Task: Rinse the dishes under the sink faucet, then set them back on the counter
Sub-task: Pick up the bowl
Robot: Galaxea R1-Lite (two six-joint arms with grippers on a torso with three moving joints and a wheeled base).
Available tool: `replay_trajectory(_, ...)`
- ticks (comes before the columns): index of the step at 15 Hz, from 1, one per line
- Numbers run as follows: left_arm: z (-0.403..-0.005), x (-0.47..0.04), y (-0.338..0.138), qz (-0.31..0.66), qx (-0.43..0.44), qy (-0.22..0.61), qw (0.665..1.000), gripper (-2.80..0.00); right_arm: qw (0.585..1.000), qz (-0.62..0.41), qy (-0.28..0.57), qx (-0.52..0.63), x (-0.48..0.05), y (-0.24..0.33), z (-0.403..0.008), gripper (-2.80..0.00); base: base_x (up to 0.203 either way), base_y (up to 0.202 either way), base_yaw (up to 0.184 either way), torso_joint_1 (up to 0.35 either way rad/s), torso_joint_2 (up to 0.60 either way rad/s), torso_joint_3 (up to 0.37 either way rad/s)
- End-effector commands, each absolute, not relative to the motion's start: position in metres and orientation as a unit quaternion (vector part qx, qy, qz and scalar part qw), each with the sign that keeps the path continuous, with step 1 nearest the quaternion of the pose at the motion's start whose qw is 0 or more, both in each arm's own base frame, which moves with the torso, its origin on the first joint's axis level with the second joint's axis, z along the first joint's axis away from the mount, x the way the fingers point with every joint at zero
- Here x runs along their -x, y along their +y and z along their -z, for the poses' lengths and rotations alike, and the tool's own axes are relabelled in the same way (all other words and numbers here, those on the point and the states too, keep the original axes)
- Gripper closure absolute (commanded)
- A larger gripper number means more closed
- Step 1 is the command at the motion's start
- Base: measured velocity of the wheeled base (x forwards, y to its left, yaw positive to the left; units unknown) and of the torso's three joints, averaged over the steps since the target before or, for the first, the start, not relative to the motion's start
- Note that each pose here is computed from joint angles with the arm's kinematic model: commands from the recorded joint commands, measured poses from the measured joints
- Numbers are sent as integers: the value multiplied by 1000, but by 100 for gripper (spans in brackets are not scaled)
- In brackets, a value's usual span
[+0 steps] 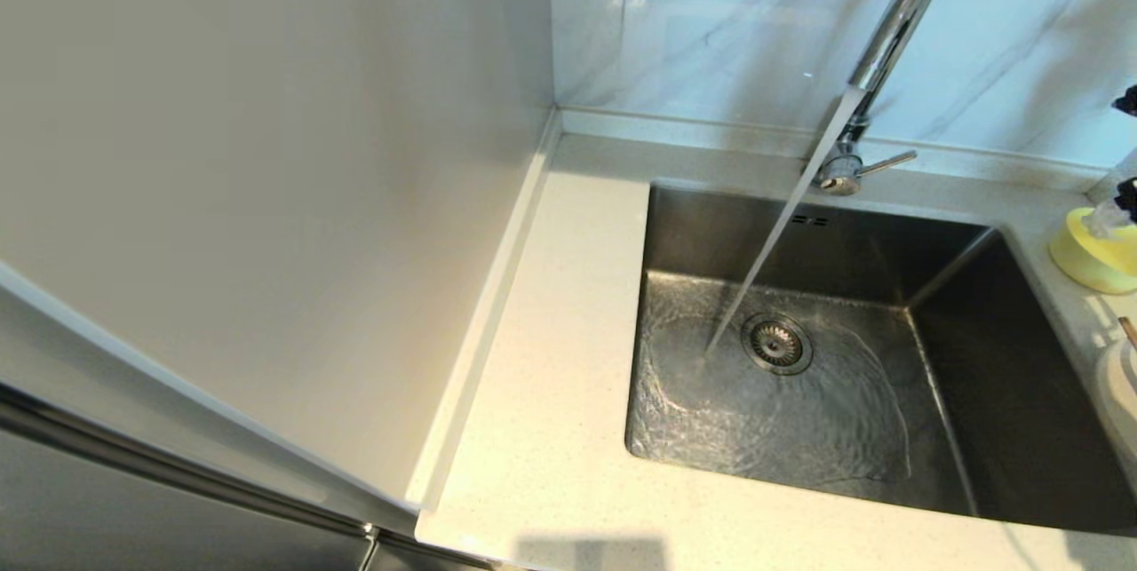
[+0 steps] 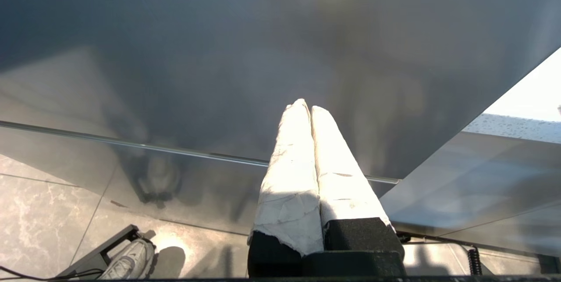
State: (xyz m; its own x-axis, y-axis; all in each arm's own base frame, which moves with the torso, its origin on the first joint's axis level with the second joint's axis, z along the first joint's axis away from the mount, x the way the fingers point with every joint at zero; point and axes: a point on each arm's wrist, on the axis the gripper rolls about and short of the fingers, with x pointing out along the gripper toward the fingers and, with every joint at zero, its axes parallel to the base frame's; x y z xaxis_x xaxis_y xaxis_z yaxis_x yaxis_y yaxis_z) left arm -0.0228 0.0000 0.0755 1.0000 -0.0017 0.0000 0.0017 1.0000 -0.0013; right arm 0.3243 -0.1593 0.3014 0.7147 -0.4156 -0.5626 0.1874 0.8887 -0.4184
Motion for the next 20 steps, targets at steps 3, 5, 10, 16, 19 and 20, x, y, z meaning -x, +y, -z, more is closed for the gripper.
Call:
replay_trajectory(3,-75,23,0,1,1,0,1000,0,909,159,348,165,-361,-172,-267,-280,0,0,0,0,0,0)
replay_trajectory(5,-75,23,0,1,1,0,1000,0,909,162,351,156,-371,-178,-254,-280,0,0,0,0,0,0)
replay_trajectory(10,-75,23,0,1,1,0,1000,0,906,178,365,120,-385,-187,-233,-280,0,0,0,0,0,0)
replay_trajectory(16,-75,23,0,1,1,0,1000,0,906,197,358,112,-396,-197,-219,-280,0,0,0,0,0,0)
replay_trajectory(19,-75,23,0,1,1,0,1000,0,904,200,361,108,-395,-199,-218,0,0,0,0,0,0,0)
replay_trajectory(20,-75,23,0,1,1,0,1000,0,905,200,360,109,-395,-199,-219,0,0,0,0,0,0,0)
